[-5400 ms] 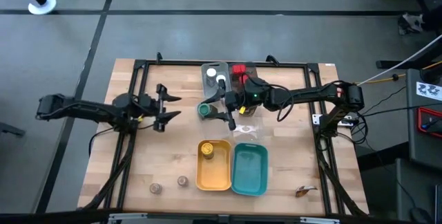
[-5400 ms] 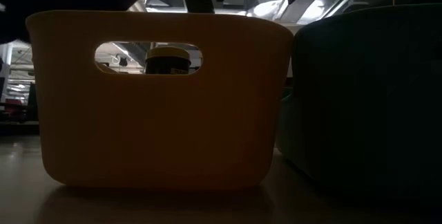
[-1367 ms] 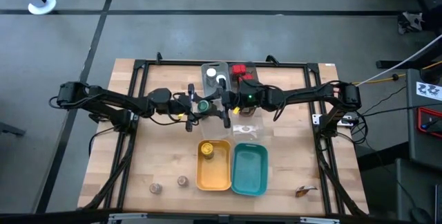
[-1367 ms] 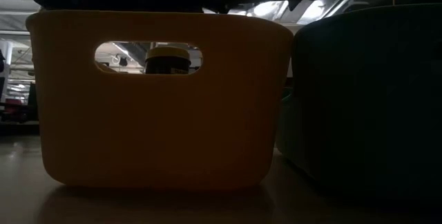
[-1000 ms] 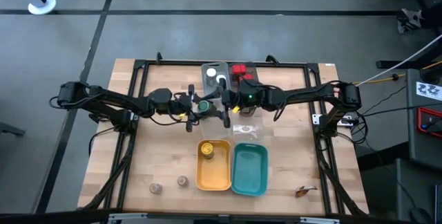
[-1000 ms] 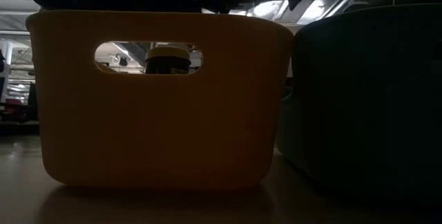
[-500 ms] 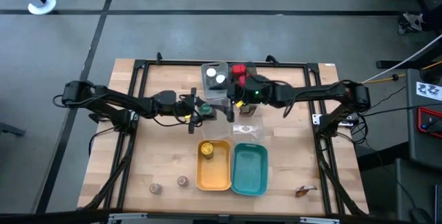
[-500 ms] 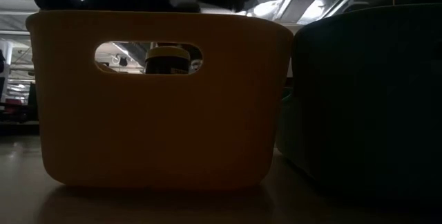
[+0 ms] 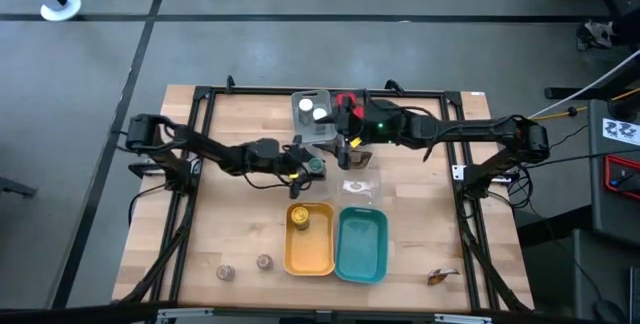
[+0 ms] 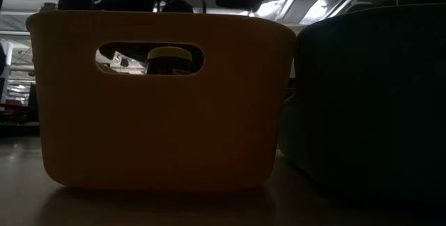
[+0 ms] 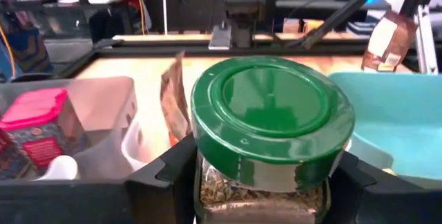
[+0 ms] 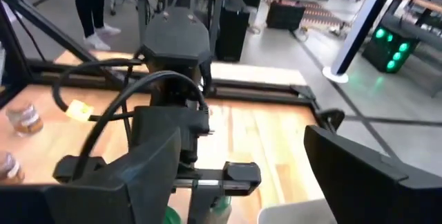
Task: Sort spices by type
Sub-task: Put the green seasoning bottle into the left transparent bin
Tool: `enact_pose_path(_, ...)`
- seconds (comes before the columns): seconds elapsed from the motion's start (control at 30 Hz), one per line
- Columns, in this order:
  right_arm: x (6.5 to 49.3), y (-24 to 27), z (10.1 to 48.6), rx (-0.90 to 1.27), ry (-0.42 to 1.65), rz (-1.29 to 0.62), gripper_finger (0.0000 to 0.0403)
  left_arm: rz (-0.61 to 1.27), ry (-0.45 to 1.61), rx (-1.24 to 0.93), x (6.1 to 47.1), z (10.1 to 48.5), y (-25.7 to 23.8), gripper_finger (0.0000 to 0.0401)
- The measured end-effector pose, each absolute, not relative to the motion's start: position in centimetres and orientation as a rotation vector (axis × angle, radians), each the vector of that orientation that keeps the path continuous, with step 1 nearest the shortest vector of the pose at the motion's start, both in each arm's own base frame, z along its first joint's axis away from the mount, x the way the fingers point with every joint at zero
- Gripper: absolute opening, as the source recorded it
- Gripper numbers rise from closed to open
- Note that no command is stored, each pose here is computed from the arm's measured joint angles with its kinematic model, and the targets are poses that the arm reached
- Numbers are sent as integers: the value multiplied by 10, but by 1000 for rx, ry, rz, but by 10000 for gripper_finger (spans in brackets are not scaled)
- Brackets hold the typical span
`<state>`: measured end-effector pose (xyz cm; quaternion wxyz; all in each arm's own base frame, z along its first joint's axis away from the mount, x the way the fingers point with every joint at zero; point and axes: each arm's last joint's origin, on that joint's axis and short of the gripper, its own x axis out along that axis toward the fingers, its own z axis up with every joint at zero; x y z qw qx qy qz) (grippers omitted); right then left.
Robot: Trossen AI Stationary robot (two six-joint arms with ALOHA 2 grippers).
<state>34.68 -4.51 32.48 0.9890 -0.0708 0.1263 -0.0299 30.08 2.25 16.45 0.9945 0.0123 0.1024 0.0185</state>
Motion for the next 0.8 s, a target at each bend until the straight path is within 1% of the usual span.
enact_pose_path(0.17, 345, -45, 318, -136, 325, -63, 308, 37, 242, 18, 308, 154, 23, 187)
enact_pose_path(0.37, 343, -45, 313, -130, 387, -59, 308, 36, 305, 17, 307, 148, 23, 192)
enact_pose_path(0.8, 343, -45, 312, -130, 390, -60, 308, -2, 331, 91, 307, 146, 21, 196)
